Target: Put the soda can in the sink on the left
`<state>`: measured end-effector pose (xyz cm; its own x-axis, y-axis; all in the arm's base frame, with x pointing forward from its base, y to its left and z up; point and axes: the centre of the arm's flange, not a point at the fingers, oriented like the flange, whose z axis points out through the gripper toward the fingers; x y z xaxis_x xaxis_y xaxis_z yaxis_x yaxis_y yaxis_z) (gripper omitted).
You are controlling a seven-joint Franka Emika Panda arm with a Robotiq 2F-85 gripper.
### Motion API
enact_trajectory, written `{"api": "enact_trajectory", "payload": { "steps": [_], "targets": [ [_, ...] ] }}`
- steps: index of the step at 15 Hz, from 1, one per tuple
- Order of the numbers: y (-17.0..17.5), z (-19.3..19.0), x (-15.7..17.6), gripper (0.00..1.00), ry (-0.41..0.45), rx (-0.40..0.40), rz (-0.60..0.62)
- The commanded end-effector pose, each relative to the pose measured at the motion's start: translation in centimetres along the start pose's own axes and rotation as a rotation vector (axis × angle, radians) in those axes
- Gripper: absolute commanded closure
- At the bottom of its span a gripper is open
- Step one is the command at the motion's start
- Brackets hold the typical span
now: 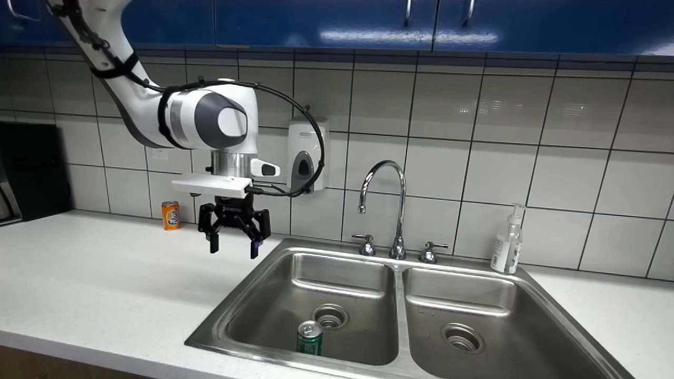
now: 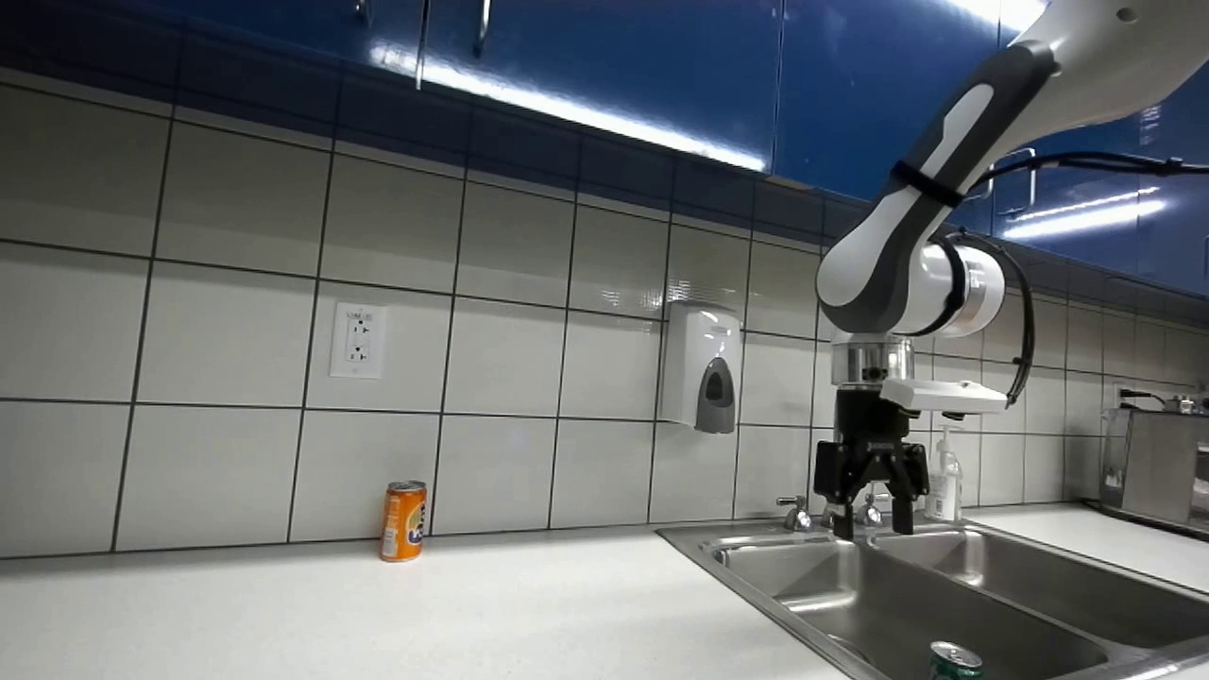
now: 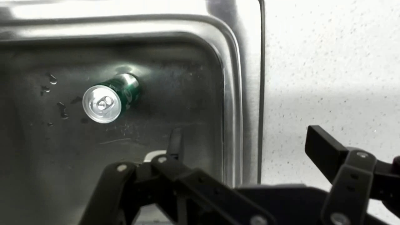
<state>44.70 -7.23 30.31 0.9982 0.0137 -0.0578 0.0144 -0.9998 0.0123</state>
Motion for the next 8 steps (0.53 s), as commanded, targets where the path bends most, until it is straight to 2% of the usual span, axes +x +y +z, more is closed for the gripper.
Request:
{"api": "enact_trajectory", "payload": {
  "steps": [1,5,6,8],
  "targets": [
    [-1.7,-1.3,-3.2,0.00,-0.059,0.015,-0.016],
    [-2.7,-1.2,-4.7,0.00,-0.132,0.032,-0.040],
    [-2.0,0.0,-3.1,0.00,-0.108,0.019,-0.033],
    [-2.3,-0.1,-3.6,0.00,-0.126,0.022,-0.038]
  ]
}}
